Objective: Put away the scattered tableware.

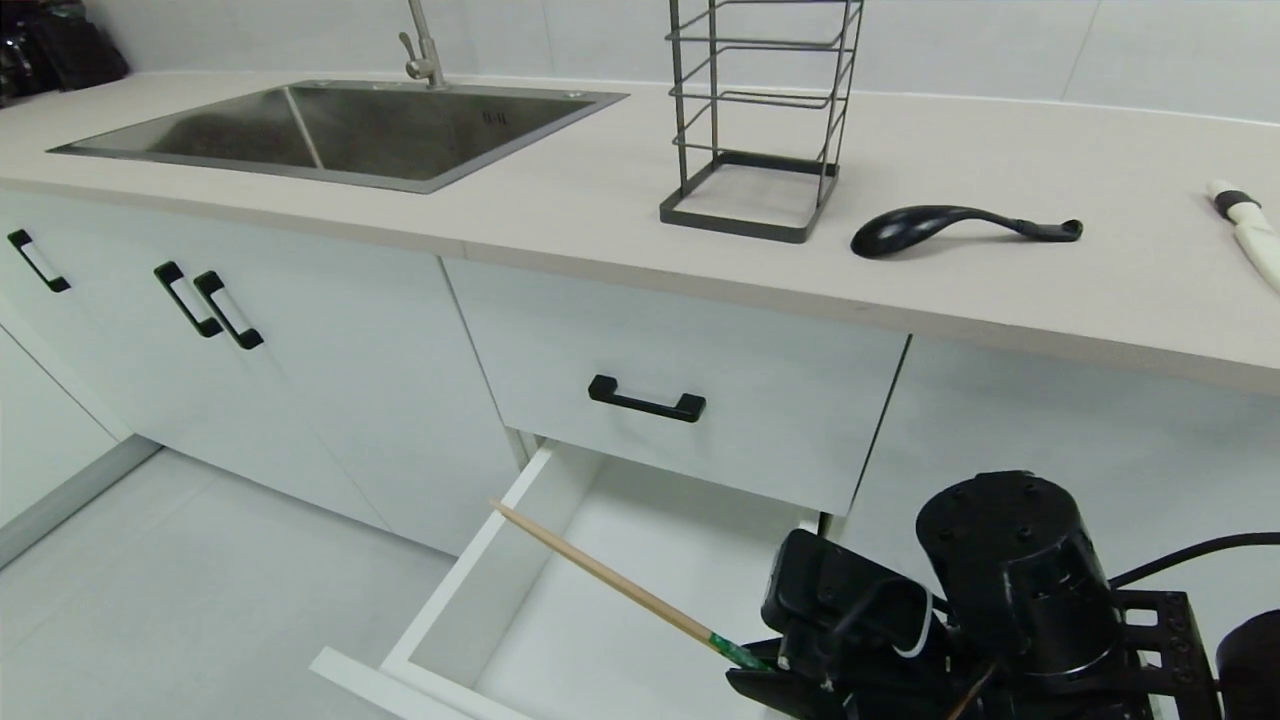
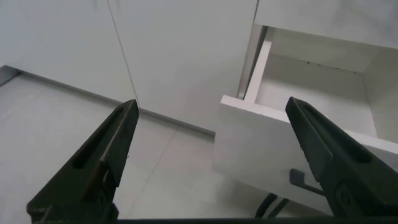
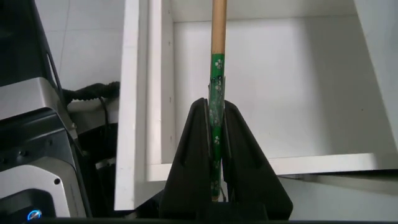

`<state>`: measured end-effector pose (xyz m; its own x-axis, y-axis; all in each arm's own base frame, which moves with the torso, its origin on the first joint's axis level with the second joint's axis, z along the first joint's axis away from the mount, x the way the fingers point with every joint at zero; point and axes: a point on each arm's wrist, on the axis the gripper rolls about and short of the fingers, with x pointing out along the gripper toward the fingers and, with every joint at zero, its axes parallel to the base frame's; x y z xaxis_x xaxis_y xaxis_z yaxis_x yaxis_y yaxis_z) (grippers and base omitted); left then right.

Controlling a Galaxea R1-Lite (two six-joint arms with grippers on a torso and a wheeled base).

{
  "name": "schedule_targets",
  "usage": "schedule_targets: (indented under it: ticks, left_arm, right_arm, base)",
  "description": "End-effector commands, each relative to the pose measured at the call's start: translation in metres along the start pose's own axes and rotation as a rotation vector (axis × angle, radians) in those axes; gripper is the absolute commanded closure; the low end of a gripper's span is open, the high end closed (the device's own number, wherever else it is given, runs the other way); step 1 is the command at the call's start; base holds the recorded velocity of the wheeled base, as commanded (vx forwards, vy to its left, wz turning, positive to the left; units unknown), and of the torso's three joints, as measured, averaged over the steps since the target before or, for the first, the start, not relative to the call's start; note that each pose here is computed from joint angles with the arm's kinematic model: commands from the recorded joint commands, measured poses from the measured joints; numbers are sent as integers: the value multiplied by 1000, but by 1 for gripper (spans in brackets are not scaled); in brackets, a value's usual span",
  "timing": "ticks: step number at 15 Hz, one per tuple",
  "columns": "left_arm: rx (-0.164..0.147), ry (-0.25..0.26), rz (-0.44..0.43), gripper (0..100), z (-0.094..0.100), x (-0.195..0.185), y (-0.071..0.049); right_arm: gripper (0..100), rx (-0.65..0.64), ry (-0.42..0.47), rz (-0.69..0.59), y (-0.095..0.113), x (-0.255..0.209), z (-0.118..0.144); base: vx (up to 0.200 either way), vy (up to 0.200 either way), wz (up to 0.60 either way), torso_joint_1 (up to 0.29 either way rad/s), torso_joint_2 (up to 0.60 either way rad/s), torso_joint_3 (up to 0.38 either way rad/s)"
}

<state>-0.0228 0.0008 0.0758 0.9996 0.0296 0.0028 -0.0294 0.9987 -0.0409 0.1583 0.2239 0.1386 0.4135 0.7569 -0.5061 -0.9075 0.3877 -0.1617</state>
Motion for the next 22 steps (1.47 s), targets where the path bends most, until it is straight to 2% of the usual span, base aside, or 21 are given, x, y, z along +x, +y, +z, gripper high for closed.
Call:
schedule_targets:
  ticks: [1, 4, 6, 10, 15, 20, 22]
  left_arm:
    - [-1, 0, 0, 0, 0, 0, 0]
    - [-1, 0, 1, 0, 0, 0, 0]
    - [-1, 0, 0, 0, 0, 0, 0]
    - [-1, 0, 1, 0, 0, 0, 0]
    - [-1, 0, 1, 0, 0, 0, 0]
    - [-1, 0, 0, 0, 0, 0, 0]
    - [-1, 0, 1, 0, 0, 0, 0]
  right_arm:
    - [100, 17, -11, -18, -6, -1, 5]
    - [100, 38, 20, -112, -17, -11, 6]
    - [100, 45, -11, -154, -18, -13, 10]
    - [100, 55, -30, -144, -10, -4, 13]
    - [100, 77, -3, -119, 15, 43, 25]
    - [100, 179, 120, -233, 17, 69, 11]
    - [100, 219, 158, -275, 17, 82, 15]
  base:
    - [0, 0, 0, -32, 251, 46]
    - [0, 0, 0, -2, 93, 43]
    - [0, 0, 0, 0, 0, 0]
    - [0, 0, 0, 0, 0, 0]
    - [0, 0, 0, 0, 0, 0]
    - [0, 0, 0, 0, 0, 0]
    - [0, 0, 0, 0, 0, 0]
